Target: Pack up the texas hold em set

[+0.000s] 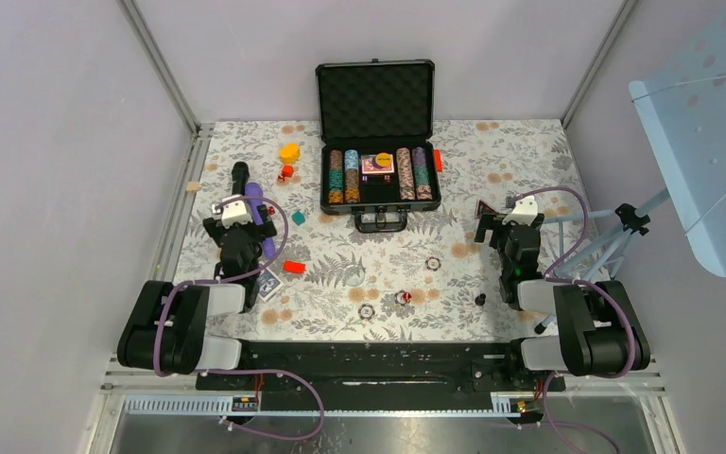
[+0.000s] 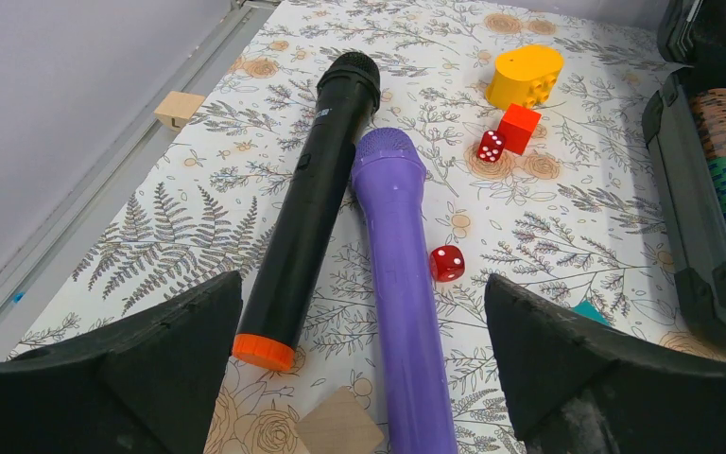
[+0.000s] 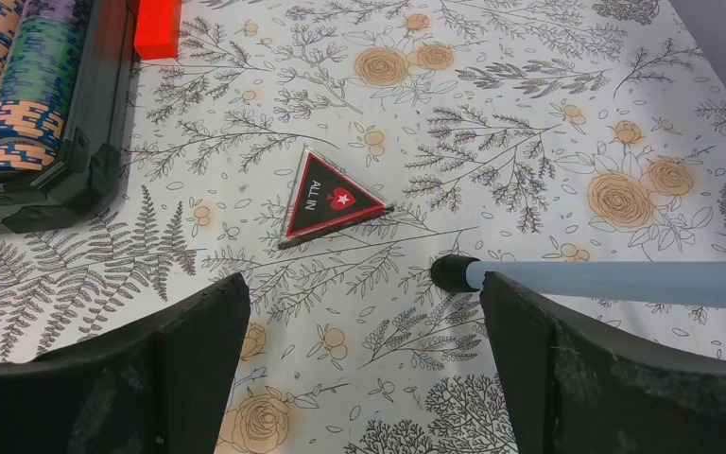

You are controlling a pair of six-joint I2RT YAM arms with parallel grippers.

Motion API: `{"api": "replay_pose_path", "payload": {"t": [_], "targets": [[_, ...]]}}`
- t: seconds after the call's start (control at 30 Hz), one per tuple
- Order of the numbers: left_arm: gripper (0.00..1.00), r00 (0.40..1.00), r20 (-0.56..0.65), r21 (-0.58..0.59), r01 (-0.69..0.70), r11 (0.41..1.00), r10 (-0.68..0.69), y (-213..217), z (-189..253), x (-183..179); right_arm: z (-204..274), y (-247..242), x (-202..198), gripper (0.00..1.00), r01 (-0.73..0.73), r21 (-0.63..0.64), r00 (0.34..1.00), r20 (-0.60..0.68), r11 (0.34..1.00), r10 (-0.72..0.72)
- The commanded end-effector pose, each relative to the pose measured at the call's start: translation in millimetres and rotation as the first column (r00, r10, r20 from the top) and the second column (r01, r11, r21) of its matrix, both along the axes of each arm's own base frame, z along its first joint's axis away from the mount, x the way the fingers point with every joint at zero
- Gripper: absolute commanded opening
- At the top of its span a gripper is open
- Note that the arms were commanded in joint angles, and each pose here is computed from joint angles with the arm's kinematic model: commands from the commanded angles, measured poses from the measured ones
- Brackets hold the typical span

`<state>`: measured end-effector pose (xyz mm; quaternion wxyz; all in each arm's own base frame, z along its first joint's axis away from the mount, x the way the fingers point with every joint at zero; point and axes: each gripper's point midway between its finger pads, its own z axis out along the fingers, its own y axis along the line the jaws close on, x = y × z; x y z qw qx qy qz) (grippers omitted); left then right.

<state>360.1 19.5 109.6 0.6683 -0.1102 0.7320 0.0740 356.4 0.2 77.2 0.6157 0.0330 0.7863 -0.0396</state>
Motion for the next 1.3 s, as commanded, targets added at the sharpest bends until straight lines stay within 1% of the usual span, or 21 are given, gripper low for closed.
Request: {"api": "replay_pose_path", "payload": {"t": [0.0,0.47,0.53,0.6,0.67,0.7,0.73,0.8,0.87,1.0,1.1,1.2,1.27], "targets": [[0.99,0.997,0.074,-0.013,0.004,1.000,-0.003,-0.2,18.2,4.9,15.9,2.2,8.5,0.98,-0.005,-0.002,0.999,0.054,1.000,0.006],[0.99,0.997,0.078,-0.009,-0.005,1.000,0.006,1.3,18.7,3.6,16.1,2.5,9.2,0.98,-0.007,-0.002,0.999,0.051,1.000,0.008],[0.99,0.996,0.084,0.004,-0.014,1.000,0.014,-0.5,23.8,0.3,15.5,2.5,8.8,0.98,-0.007,-0.002,0.999,0.050,1.000,0.007],[0.99,0.995,0.100,0.047,0.004,0.999,-0.009,-11.7,38.0,-5.6,15.6,2.7,8.9,0.98,-0.007,-0.002,0.999,0.050,1.000,0.008],[0.99,0.990,0.140,0.096,-0.016,0.995,0.002,-19.2,63.7,-17.4,15.6,2.4,8.9,0.98,-0.007,-0.002,0.999,0.051,1.000,0.007],[0.99,0.986,0.164,0.084,-0.022,0.996,0.008,-22.8,75.2,-22.1,15.9,2.8,8.9,0.98,-0.008,-0.002,0.999,0.052,1.000,0.008],[0.99,0.983,0.181,0.045,-0.036,0.998,0.028,-23.9,84.8,-26.2,15.9,2.2,9.0,0.98,-0.006,-0.002,0.999,0.052,1.000,0.006],[0.99,0.984,0.170,-0.071,-0.041,0.997,0.052,-28.1,98.4,-30.3,15.6,2.3,8.9,0.98,-0.006,-0.002,0.999,0.051,1.000,0.006],[0.99,0.989,0.127,-0.197,-0.050,0.979,0.076,-31.5,108.0,-34.6,15.9,2.4,9.0,0.98,-0.007,-0.002,0.999,0.052,1.000,0.007],[0.99,0.998,-0.027,-0.306,-0.062,0.950,0.056,-41.8,117.8,-45.0,16.4,2.3,9.0,0.98,-0.006,-0.002,0.999,0.053,1.000,0.006],[0.99,0.988,-0.152,-0.320,-0.056,0.946,0.007,-50.3,121.1,-56.1,15.6,2.4,8.8,0.98,-0.006,-0.001,0.999,0.051,1.000,0.007],[0.99,0.964,-0.268,-0.314,-0.085,0.945,-0.002,-50.1,121.4,-72.4,15.9,2.4,9.0,0.98,-0.006,-0.001,0.999,0.052,1.000,0.006],[0.99,0.950,-0.312,-0.294,-0.101,0.950,0.004,-46.2,121.0,-81.4,15.8,2.1,8.7,0.98,-0.005,-0.002,0.999,0.052,1.000,0.005]]}}
